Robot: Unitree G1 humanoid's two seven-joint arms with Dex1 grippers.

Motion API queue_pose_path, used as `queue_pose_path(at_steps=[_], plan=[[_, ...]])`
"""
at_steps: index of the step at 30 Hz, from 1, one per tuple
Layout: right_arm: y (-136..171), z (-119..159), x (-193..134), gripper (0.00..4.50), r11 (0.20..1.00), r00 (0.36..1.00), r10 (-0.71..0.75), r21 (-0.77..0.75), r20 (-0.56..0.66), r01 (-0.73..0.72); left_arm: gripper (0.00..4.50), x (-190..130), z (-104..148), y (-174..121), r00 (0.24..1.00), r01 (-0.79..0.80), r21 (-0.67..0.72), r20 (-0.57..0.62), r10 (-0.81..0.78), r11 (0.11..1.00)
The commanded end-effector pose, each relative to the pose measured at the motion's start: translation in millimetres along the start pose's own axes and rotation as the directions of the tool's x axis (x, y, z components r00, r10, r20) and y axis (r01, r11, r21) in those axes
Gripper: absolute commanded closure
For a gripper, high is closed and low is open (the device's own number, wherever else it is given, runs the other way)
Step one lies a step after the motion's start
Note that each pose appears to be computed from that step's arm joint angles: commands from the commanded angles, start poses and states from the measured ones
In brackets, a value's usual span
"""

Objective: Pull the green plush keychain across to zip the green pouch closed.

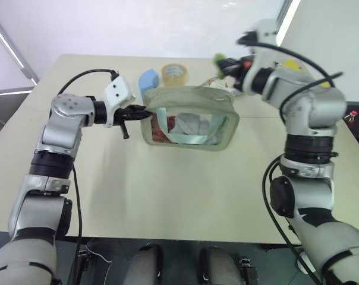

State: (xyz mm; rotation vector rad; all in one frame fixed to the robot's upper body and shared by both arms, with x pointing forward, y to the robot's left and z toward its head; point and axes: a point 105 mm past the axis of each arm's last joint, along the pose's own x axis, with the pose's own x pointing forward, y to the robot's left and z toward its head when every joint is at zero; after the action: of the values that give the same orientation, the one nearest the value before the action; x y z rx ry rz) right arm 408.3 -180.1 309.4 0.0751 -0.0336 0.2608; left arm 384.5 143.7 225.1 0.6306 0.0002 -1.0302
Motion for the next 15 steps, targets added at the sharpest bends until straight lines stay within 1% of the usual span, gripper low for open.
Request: queue_pose_path(at_steps=[1,2,4,5,6,7,9,11,14,15], plan=[[-60.9,16.6,-41.6,4.46,0.948,0.948,-0.301,-0.072,0.105,0.309,4.5,-5.9,-1.5,0.1,1.0,-0.01,0.012,-0.008,0.01,1.0],[-74.1,15.0,-51.8,4.46,0.915,0.92,-0.371,-0.121,0.126,0.386,4.5,-5.8,-1.8,-0.3,1.0,-0.01,0.011,-0.007,0.01,1.0],[-101.2,9.4,-72.6,4.46,0.814,0.837,-0.519,-0.198,0.174,0.546,4.5,-4.3,-1.6,-0.2,1.0,-0.016,0.0,-0.001,0.016,1.0],[-108.6,-2.7,-77.9,4.46,0.79,0.816,-0.557,-0.205,0.158,0.579,4.5,-2.9,-1.2,-0.6,1.0,-0.017,-0.006,0.003,0.017,1.0],[-111.9,-17.4,-80.2,4.46,0.785,0.807,-0.576,-0.189,0.129,0.59,4.5,-1.7,-1.0,-1.5,1.0,-0.016,-0.009,0.006,0.016,1.0],[-112.6,-27.4,-81.0,4.46,0.788,0.806,-0.582,-0.173,0.107,0.591,4.5,-1.0,-0.8,-2.2,1.0,-0.014,-0.011,0.008,0.014,1.0],[-100.5,-74.8,-74.4,4.46,0.83,0.838,-0.546,-0.138,-0.006,0.54,4.5,1.7,-1.1,-4.2,1.0,-0.009,-0.013,0.011,0.01,1.0],[-82.1,-112.5,-68.2,4.46,0.868,0.864,-0.495,-0.094,-0.09,0.488,4.5,3.6,-0.3,-5.3,1.0,-0.005,-0.014,0.015,0.005,1.0],[-53.2,-146.9,-59.1,4.46,0.913,0.902,-0.401,0.007,-0.158,0.407,4.5,4.2,1.3,-5.9,1.0,-0.002,-0.012,0.019,0.002,1.0],[-44.8,-154.9,-56.9,4.46,0.928,0.914,-0.368,-0.001,-0.171,0.373,4.5,4.1,1.4,-6.0,1.0,-0.002,-0.01,0.018,0.002,1.0]])
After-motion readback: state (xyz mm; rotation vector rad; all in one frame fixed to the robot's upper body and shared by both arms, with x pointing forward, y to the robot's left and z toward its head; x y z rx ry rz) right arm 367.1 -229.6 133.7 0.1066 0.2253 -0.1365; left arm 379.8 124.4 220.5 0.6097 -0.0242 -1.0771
